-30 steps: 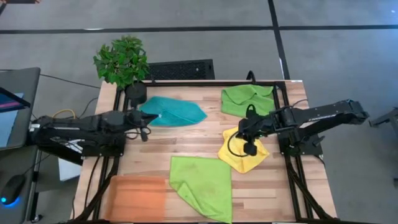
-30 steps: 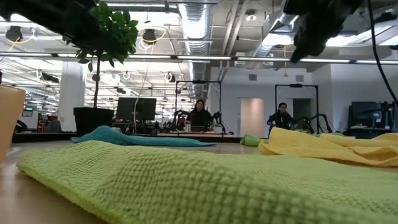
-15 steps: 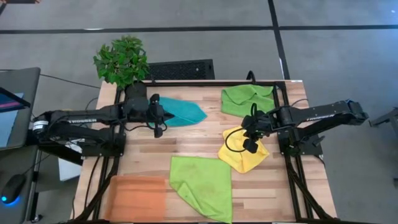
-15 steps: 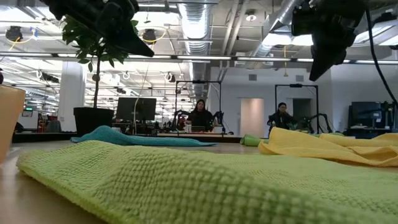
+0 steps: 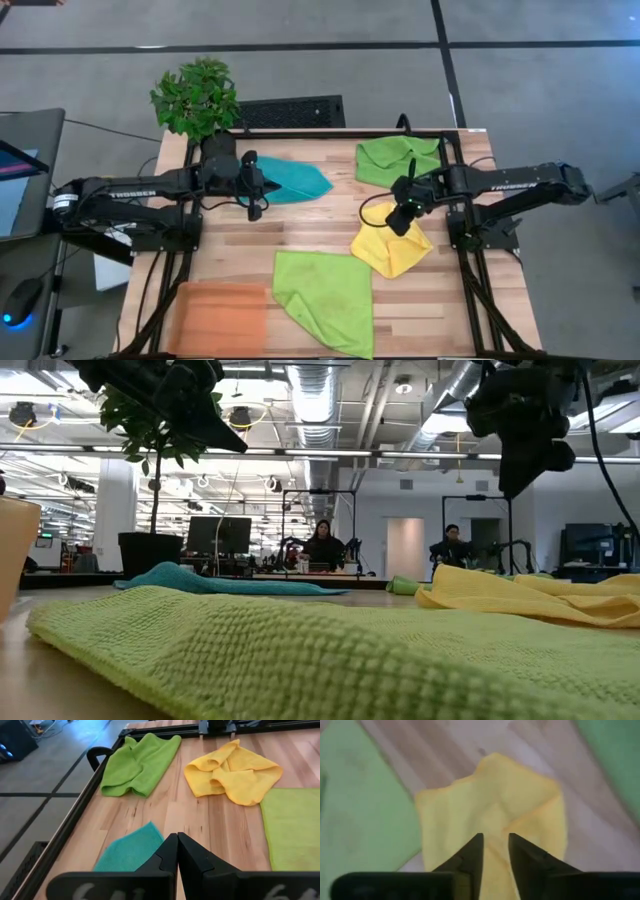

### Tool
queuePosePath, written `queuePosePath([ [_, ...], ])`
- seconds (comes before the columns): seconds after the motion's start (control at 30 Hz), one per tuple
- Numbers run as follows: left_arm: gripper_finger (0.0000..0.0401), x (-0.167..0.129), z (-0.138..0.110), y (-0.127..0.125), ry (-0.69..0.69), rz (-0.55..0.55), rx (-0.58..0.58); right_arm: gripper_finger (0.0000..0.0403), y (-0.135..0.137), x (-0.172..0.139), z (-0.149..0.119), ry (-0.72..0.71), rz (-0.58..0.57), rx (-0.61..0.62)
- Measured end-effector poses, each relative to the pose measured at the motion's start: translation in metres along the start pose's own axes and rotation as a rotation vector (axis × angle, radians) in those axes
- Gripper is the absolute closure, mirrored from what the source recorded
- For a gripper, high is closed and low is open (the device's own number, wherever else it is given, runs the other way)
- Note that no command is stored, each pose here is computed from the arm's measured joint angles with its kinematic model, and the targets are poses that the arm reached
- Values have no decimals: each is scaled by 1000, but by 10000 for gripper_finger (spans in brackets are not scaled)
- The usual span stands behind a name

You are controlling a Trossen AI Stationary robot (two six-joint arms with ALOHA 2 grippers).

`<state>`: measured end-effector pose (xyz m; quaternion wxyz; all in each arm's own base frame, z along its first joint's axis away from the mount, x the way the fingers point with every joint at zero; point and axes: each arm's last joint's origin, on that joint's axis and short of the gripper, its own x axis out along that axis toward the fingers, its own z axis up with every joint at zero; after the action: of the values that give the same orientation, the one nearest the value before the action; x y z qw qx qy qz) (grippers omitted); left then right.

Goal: Fold microfiber towels
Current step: Fold the yellow towel

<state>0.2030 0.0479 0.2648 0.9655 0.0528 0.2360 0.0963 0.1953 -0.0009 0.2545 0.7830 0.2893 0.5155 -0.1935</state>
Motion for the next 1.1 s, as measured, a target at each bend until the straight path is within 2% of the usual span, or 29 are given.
queuePosePath([
  [0.23,401,0,-2,0,17,-3,0,224,2,19,5,80,-37,6],
  [0.4,401,0,-4,-1,41,-7,0,209,1,45,11,228,-39,-50],
  [0.63,401,0,-5,-1,50,-7,-25,209,0,79,15,343,-67,-254],
  [0.8,401,0,-5,-1,51,-7,-29,215,-2,99,16,410,-85,-337],
  [1.1,401,0,-5,-1,50,-6,-58,214,-4,103,17,398,-149,-494],
])
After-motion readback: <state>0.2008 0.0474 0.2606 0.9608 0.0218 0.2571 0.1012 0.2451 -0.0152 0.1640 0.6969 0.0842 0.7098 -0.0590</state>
